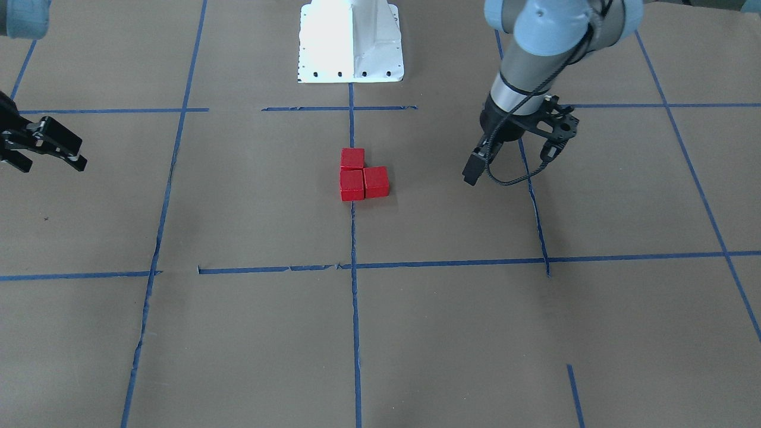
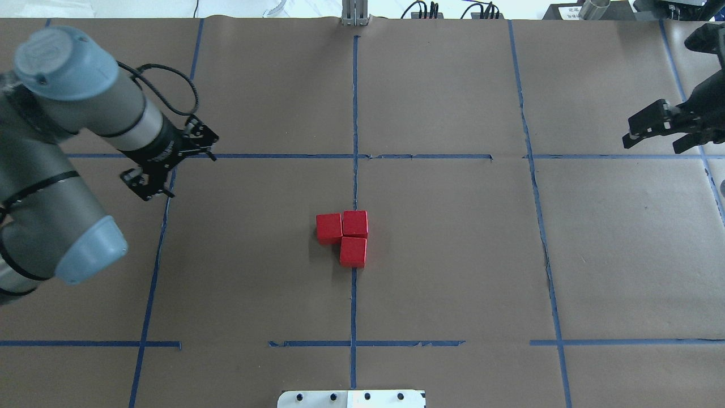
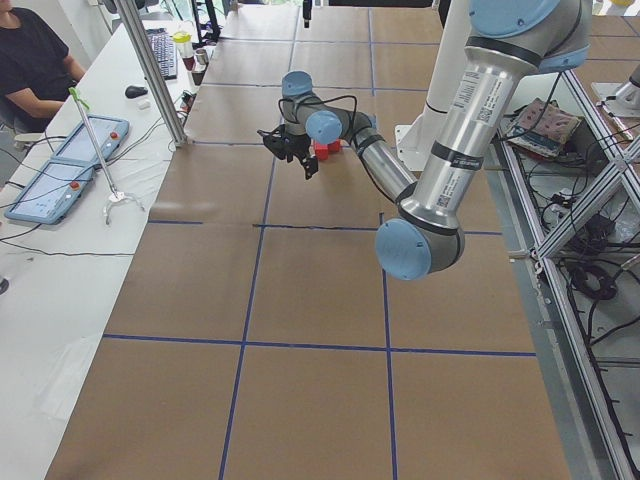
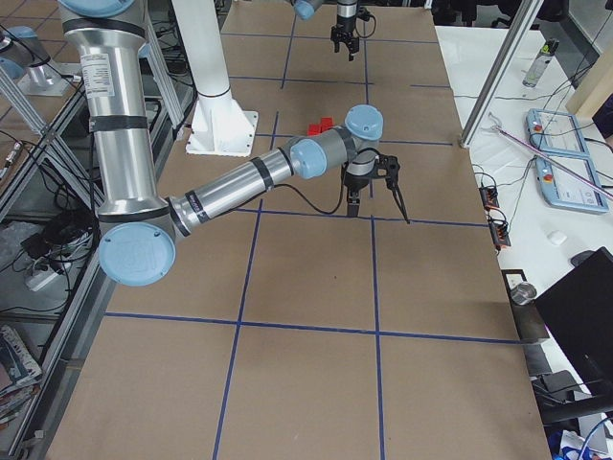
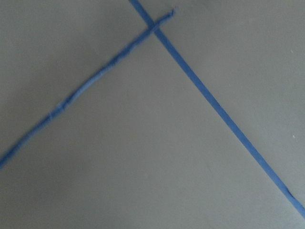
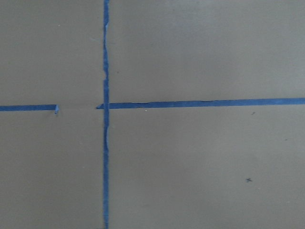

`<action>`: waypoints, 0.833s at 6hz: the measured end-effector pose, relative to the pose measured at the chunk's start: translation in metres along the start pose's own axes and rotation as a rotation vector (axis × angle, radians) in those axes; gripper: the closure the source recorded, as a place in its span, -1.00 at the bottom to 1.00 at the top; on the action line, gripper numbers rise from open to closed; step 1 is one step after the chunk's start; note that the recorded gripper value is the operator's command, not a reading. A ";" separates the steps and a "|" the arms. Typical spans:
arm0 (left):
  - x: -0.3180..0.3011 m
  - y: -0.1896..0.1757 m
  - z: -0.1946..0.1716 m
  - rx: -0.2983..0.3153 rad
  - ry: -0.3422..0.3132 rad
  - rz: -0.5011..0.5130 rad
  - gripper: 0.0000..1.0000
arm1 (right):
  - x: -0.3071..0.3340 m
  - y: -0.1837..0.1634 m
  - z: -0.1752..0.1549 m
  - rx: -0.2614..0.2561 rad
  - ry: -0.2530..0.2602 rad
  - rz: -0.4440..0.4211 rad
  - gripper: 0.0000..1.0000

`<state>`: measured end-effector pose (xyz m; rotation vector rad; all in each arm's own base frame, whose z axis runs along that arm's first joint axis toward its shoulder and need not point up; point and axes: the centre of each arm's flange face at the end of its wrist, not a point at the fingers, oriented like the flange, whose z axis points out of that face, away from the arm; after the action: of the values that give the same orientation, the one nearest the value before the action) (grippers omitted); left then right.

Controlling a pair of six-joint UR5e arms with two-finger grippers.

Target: Form red blocks into L shape at center

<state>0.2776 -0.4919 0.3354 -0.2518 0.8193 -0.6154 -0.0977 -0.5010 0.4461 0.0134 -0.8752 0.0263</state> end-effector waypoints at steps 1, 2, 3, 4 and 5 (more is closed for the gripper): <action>-0.068 -0.054 -0.020 -0.043 -0.001 0.142 -1.00 | 0.049 -0.001 -0.005 -0.002 0.006 -0.018 -1.00; -0.131 -0.090 -0.036 -0.064 0.012 0.280 -1.00 | 0.091 0.001 -0.015 -0.010 0.017 -0.031 -1.00; -0.183 -0.118 -0.051 -0.049 0.020 0.430 -1.00 | 0.122 0.004 -0.027 -0.037 0.030 -0.053 -1.00; -0.230 -0.145 -0.070 -0.008 0.023 0.584 -1.00 | 0.140 0.009 -0.037 -0.059 0.034 -0.071 -1.00; -0.283 -0.180 -0.086 0.034 0.013 0.709 -1.00 | 0.145 0.016 -0.044 -0.078 0.036 -0.065 -1.00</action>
<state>-0.0084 -0.4641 0.5282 0.0807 0.8424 0.0354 0.0284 -0.4810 0.5289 -0.0317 -0.8388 -0.0678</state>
